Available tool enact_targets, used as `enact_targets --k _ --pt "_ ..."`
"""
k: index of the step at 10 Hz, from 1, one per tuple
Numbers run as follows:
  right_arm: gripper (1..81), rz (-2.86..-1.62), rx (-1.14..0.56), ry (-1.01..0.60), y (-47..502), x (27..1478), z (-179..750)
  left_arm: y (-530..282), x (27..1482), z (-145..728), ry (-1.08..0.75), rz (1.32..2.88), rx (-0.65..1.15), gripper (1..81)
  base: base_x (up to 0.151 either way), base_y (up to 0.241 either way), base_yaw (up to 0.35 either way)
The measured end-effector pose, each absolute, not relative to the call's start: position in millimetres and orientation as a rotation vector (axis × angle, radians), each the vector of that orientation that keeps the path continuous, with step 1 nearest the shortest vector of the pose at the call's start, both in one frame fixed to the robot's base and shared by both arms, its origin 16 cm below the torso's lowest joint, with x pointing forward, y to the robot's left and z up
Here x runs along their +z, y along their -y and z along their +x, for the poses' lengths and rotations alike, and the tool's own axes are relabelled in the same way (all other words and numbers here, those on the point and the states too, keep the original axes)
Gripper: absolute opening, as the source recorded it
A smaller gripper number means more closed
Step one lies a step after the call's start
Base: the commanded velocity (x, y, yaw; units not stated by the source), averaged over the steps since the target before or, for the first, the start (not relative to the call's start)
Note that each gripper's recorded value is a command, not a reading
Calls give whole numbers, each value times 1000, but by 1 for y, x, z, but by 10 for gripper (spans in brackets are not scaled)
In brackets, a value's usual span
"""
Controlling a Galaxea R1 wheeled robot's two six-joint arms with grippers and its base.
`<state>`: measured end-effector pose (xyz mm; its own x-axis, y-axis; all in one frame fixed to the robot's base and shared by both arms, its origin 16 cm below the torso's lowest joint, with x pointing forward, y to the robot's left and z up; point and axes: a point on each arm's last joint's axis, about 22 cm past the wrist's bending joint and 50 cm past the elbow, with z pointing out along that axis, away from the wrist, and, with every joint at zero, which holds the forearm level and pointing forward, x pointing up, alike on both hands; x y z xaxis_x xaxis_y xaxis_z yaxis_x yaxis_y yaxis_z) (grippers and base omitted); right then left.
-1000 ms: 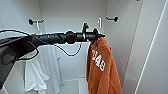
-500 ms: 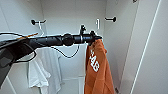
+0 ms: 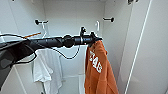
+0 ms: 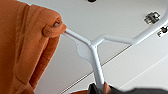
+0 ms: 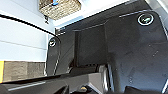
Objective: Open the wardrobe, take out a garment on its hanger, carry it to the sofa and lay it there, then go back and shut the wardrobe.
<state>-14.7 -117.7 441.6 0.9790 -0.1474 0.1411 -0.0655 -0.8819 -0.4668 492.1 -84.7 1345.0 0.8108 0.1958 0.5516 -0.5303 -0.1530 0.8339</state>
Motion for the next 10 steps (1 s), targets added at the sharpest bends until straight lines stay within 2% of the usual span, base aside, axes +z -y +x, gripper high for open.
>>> enact_targets --k 10 --pt "811 -2649 -238 -149 118 442 -15 88 1308 481 282 1570 613 10 -110 0 0"
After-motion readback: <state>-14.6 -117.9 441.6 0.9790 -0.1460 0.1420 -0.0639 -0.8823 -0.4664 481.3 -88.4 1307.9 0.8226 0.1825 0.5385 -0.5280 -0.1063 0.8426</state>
